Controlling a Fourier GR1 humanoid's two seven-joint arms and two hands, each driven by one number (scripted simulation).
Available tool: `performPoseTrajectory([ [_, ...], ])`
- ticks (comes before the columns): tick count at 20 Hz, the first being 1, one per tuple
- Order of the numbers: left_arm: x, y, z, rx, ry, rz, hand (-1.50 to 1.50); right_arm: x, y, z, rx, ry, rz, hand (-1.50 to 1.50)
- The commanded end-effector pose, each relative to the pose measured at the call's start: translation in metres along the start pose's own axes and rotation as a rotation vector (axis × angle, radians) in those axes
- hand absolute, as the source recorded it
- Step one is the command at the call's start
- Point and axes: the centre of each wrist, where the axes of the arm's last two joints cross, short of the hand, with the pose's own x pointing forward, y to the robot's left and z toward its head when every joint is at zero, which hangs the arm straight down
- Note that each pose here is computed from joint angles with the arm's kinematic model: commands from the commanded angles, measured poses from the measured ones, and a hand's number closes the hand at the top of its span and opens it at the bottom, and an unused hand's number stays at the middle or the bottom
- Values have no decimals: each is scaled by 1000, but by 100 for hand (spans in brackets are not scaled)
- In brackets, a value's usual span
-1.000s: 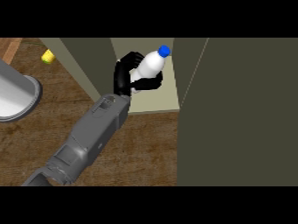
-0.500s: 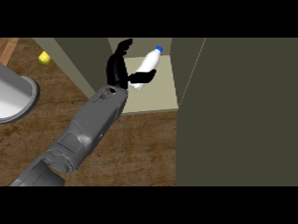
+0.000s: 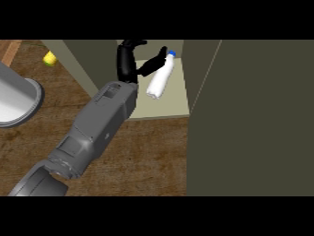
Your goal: Pick up the bottled water, place it into the cabinet and close the cabinet
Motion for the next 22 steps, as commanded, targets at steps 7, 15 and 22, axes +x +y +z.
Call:
performPoseTrajectory([
  [7,1,-3,5,-130,-49,262,150,23,9,-10,5,-18,-41,-150],
  [15,-11,-5,49,-300,28,465,150,22,9,-13,5,-16,0,-150],
  [22,-19,-7,129,-453,117,654,-150,27,17,-14,-19,-16,-23,-150],
])
